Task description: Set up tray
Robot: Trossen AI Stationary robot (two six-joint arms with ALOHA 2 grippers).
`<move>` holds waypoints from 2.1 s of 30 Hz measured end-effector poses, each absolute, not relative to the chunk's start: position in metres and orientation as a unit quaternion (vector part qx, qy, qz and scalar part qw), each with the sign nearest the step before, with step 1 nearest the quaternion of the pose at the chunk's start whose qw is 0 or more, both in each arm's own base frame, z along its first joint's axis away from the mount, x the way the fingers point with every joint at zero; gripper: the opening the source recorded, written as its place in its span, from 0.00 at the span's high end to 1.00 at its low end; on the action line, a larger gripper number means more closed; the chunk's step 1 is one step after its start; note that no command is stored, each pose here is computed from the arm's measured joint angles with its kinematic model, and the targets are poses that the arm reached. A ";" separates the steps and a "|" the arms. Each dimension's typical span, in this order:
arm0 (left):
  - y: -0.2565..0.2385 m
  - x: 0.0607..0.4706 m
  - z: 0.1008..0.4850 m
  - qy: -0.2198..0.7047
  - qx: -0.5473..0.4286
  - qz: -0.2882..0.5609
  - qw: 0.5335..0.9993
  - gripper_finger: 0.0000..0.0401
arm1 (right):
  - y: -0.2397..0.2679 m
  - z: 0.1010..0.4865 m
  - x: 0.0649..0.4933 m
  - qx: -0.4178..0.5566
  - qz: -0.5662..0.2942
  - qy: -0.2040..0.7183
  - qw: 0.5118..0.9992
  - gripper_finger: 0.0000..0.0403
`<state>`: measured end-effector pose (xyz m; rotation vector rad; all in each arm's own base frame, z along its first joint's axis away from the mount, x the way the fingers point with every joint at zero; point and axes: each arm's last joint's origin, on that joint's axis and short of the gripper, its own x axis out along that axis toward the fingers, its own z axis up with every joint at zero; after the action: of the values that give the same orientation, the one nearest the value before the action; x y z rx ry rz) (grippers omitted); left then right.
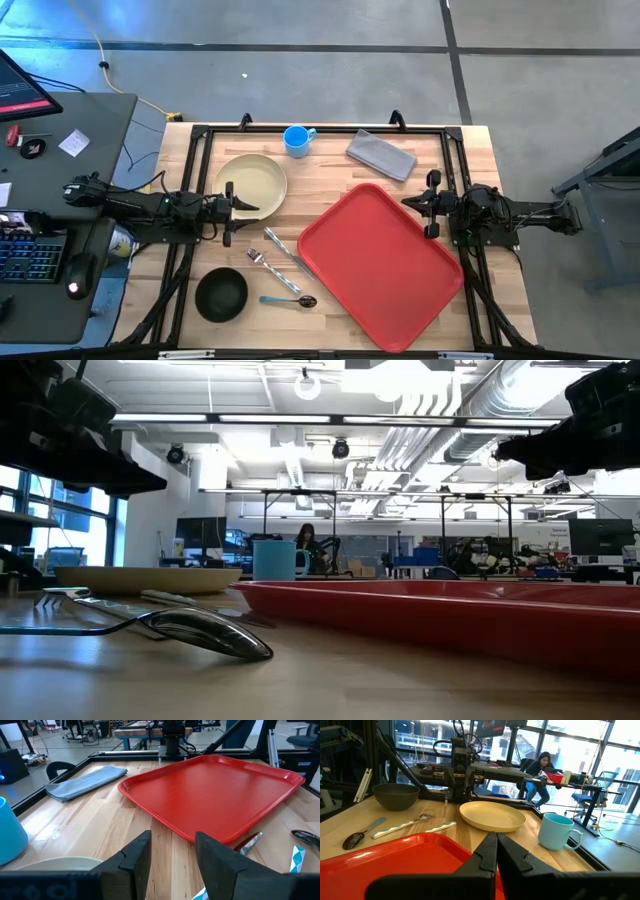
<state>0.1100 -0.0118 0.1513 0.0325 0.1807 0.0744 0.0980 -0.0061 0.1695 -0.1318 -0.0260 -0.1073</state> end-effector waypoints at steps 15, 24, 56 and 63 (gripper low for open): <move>-0.011 0.110 0.154 0.076 0.007 0.046 0.996 0.54 | -0.006 0.170 0.098 -0.066 -0.054 -0.013 0.996 1.00; -0.012 0.109 0.210 -0.023 -0.121 0.022 0.992 0.54 | -0.006 0.170 0.098 -0.066 -0.054 -0.013 0.996 1.00; -0.007 0.148 0.357 -0.087 -0.314 0.237 0.915 0.54 | -0.008 0.222 0.080 0.065 -0.076 -0.306 0.947 1.00; -0.009 0.157 0.350 0.173 -0.280 0.321 0.888 0.54 | -0.006 0.243 0.060 0.094 -0.041 -0.451 0.887 1.00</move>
<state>0.1569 -0.0095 0.3504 -0.5809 0.3597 0.6672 0.0596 -0.0065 0.2435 0.1947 -0.9382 -0.0843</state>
